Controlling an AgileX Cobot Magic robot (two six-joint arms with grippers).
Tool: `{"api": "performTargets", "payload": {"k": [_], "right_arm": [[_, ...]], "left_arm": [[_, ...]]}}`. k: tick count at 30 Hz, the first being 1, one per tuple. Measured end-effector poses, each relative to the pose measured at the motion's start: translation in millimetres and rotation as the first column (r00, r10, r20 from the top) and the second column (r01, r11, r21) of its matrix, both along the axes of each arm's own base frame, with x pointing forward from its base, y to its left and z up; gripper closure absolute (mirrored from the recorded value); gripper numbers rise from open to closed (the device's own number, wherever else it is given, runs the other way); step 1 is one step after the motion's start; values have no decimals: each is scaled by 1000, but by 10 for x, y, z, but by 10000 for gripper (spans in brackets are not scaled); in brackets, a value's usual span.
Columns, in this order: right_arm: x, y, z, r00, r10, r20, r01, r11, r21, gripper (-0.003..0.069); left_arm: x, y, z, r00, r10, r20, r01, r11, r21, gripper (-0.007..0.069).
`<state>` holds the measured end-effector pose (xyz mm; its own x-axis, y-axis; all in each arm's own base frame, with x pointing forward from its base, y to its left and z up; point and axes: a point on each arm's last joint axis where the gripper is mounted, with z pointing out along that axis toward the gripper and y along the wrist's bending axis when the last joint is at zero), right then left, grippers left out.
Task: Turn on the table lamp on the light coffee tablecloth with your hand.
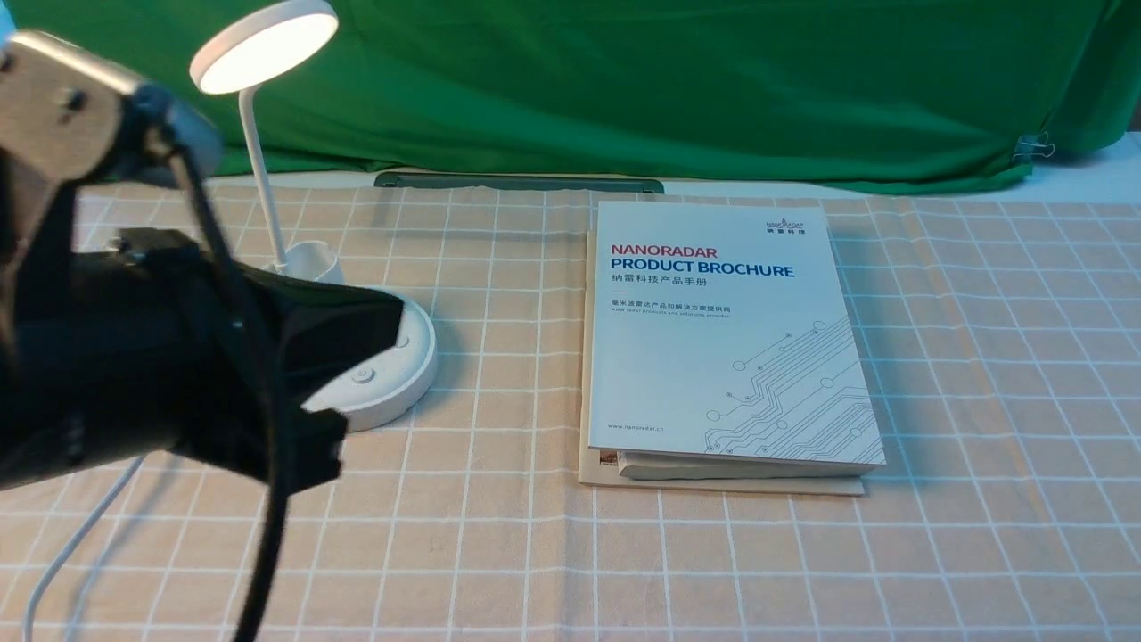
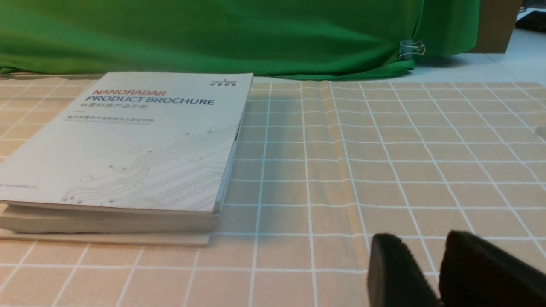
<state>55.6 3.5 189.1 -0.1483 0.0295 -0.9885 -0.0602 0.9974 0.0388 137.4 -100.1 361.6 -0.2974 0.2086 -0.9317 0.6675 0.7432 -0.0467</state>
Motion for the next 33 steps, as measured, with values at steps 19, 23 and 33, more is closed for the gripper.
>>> {"api": "performTargets", "payload": {"k": [19, 23, 33], "right_arm": [[0, 0, 0, 1000, 0, 0, 0, 1000, 0, 421], [0, 0, 0, 1000, 0, 0, 0, 1000, 0, 421], [0, 0, 0, 1000, 0, 0, 0, 1000, 0, 421]], "left_arm": [[-676, 738, -358, 847, 293, 443, -318, 948, -19, 625], [-794, 878, -842, 693, 464, 552, -439, 879, -188, 625], [-813, 936, -1659, 779, 603, 169, -568, 794, -216, 625]]}}
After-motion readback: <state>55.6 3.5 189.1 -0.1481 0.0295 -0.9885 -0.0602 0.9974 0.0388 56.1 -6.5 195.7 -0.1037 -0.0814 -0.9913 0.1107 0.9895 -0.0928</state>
